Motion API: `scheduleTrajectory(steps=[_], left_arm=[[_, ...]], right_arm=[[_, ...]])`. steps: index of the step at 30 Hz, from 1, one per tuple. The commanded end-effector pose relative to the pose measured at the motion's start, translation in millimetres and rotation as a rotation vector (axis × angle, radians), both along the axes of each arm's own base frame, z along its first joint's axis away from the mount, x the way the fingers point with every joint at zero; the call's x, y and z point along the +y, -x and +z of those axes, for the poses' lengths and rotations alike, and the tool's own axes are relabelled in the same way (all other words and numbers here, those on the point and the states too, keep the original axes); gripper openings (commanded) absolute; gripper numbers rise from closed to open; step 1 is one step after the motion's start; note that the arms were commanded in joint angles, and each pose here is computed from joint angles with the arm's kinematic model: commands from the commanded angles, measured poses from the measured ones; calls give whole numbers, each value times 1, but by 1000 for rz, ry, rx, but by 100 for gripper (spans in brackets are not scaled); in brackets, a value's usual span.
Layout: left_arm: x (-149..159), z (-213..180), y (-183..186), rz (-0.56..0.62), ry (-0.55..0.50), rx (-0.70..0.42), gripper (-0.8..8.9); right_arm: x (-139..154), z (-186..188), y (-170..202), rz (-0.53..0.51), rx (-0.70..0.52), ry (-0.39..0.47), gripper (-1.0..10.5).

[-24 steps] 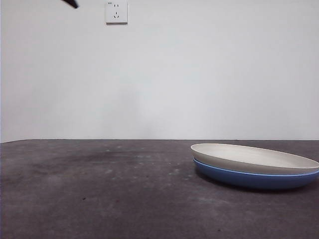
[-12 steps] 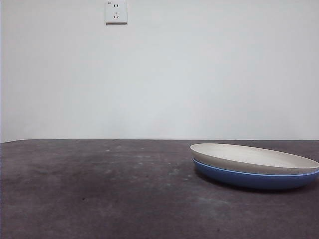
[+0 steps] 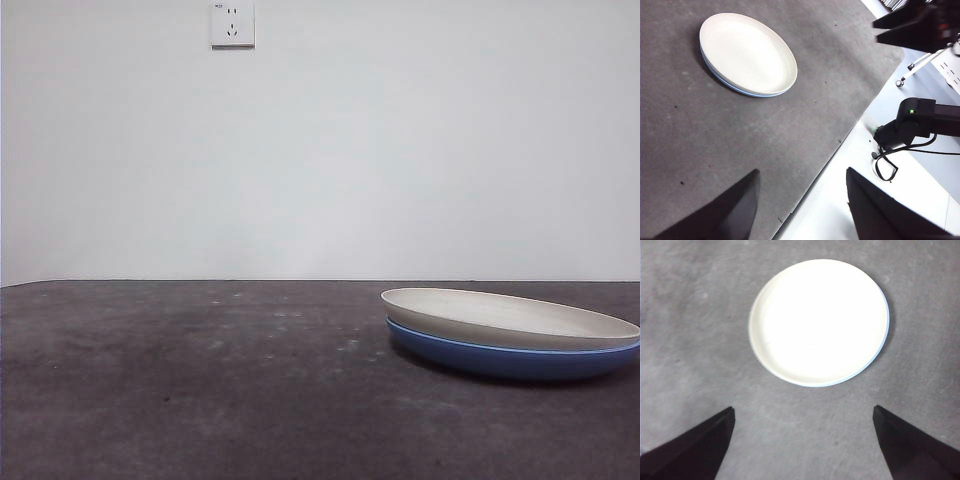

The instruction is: Pick up the white plate, put it on the blue plate, put it on desk

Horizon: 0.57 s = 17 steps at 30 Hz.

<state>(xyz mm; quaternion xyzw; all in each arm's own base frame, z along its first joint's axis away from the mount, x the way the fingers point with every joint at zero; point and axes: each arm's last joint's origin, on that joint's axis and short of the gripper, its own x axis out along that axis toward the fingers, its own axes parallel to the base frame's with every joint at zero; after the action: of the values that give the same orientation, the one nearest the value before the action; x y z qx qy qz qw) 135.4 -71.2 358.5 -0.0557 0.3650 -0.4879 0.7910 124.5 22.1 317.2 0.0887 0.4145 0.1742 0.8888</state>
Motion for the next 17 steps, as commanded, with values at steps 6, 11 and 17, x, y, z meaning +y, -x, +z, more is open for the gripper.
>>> scheduleTrajectory(steps=[6, 11, 17], left_arm=[[-1, 3, -1, -18, 4, -28, 280], [-1, 3, -1, -18, 4, -28, 280], [-1, 3, -1, -19, 4, -29, 280]], right_arm=[[-5, -48, -52, -116, 89, -17, 444], [-11, -71, -88, -142, 137, -6, 415], [-11, -101, -120, -145, 193, -4, 368]])
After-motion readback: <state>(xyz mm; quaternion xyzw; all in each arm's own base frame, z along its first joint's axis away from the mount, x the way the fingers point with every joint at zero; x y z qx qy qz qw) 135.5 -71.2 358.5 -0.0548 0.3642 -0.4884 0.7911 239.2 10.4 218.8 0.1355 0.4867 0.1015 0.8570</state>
